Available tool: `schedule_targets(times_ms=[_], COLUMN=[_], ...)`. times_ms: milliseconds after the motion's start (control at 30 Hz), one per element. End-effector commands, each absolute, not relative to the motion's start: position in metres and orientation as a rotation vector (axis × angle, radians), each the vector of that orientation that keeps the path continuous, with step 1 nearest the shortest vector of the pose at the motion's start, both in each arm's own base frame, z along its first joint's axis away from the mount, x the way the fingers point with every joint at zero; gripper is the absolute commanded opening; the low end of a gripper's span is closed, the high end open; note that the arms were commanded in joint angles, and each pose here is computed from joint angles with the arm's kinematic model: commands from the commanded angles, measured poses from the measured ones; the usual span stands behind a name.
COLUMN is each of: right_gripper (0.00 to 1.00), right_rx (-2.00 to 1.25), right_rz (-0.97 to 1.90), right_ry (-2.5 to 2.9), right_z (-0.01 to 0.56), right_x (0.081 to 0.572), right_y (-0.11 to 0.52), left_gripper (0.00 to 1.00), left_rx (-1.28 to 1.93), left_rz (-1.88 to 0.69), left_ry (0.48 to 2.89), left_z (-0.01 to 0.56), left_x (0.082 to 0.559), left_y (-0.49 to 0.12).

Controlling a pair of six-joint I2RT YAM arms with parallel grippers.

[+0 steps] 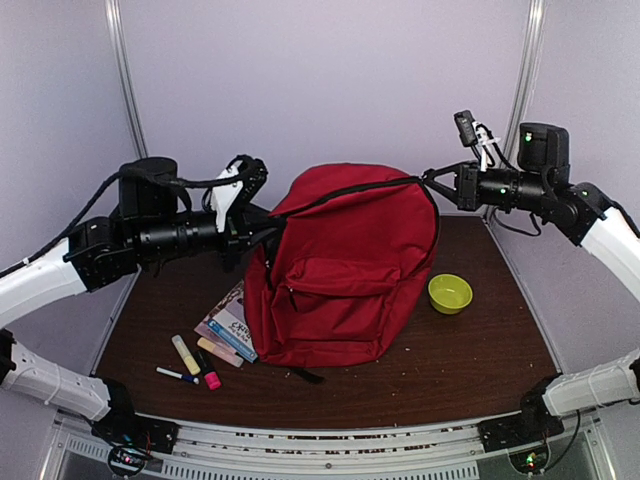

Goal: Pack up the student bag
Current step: Unzip the largest pocket of the student bag, then hold the largest pocket of the student bag.

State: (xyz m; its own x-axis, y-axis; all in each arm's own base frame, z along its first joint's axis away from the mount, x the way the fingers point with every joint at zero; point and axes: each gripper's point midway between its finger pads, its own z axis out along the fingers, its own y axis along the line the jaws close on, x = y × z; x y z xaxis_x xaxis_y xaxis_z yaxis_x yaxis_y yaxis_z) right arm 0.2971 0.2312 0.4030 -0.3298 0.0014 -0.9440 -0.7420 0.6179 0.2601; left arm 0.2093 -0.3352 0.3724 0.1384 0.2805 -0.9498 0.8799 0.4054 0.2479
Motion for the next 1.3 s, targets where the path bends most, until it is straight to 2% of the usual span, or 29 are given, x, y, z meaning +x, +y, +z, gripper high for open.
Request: schedule_targets(times_ms=[0,267,333,400,500,600,733,867,1133,1267], right_gripper=[0.00,0.00,0.00,0.00,0.00,0.00,0.00,0.00,0.00,0.00], right_rx=[-0.631,-0.751,-0.786,-0.829,-0.890,-0.921,-0.934,-0.946,-0.963,-0.965], right_rz=[0.907,1.003,1.032,1.050,1.050,1.056,1.071,1.070,1.069,1.058], right_ry=[1.569,1.495,1.474,1.469,1.463,1.446,1.429,1.439,1.428,1.429], right_z=[0.459,0.468,0.468,0.463,0.454,0.451,0.452,0.446,0.449,0.448], right_x=[0.295,0.276,0.267,0.257,0.244,0.235,0.229,0.228,0.220,0.217], right_y=[0.237,0.267,0.275,0.283,0.291,0.293,0.294,0.296,0.300,0.299], left_gripper=[0.00,0.00,0.02,0.31,0.52,0.63,0.76,0.97,0.98,0.98], left_rx=[1.098,1.329,1.353,1.358,1.356,1.332,1.168,1.081,0.936,1.048], left_rz=[-0.784,-0.800,-0.780,-0.751,-0.756,-0.776,-0.754,-0.756,-0.656,-0.795], left_ry=[1.223,1.180,1.205,1.238,1.234,1.183,1.216,1.252,1.576,1.587], left_z=[0.395,0.356,0.351,0.347,0.354,0.379,0.422,0.440,0.431,0.416], left_x=[0.170,0.120,0.120,0.123,0.120,0.112,0.126,0.139,0.215,0.211], left_y=[-0.367,-0.401,-0.403,-0.402,-0.397,-0.386,-0.366,-0.372,-0.389,-0.416])
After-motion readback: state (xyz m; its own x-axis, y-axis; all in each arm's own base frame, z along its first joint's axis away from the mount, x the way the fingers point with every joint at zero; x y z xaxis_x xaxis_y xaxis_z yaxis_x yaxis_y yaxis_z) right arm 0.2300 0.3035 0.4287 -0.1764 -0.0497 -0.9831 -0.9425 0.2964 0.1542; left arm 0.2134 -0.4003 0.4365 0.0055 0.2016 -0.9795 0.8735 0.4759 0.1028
